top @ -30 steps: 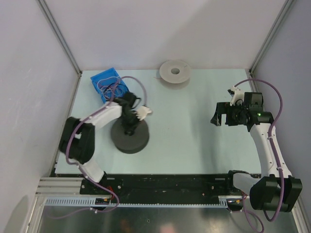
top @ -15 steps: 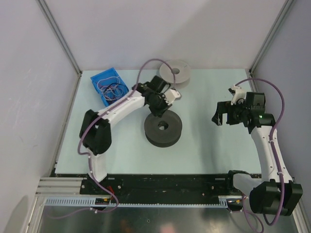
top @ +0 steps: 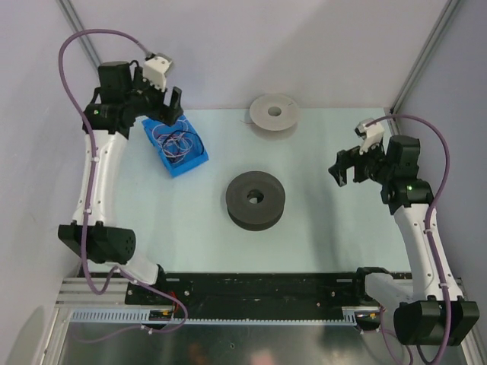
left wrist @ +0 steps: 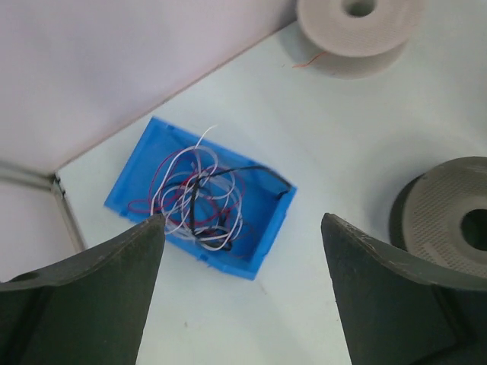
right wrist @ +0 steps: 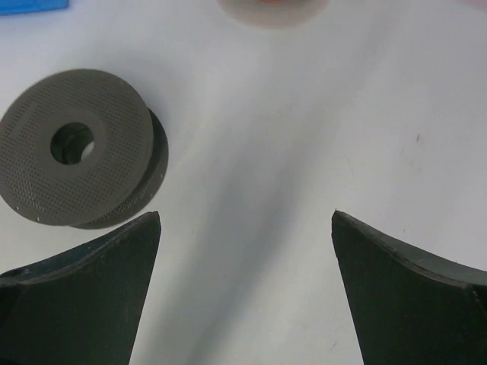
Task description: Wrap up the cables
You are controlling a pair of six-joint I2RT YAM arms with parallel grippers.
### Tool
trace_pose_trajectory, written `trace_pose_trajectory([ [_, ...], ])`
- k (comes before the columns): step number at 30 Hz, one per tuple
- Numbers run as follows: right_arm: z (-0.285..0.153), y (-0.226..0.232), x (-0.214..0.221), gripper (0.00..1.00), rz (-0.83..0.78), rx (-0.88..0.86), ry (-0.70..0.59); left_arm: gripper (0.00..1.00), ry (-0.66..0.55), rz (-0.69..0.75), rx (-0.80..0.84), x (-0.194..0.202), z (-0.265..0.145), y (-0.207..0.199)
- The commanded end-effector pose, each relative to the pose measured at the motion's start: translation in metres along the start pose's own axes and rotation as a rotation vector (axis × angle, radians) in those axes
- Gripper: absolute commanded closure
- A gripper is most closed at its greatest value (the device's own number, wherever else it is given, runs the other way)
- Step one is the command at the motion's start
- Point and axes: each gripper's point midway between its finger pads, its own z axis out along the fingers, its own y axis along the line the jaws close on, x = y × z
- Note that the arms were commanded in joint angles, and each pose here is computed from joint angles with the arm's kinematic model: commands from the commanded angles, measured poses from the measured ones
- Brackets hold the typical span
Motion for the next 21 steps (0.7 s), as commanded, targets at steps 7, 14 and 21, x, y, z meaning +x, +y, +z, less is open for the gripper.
trace_pose_trajectory([
  [7,0.052,0.041,-0.074,0.01,-0.181,-0.142,-0.106,0.14,0.203,0.077,0.01,0.091,0.04,0.063],
  [14,0.088,0.075,-0.094,0.01,-0.189,-0.234,-0.099,0.17,0.306,0.127,0.073,0.137,0.078,0.071],
  [21,0.117,0.105,-0.092,0.01,-0.305,-0.258,-0.095,0.27,0.394,0.09,0.083,0.173,0.117,0.081],
])
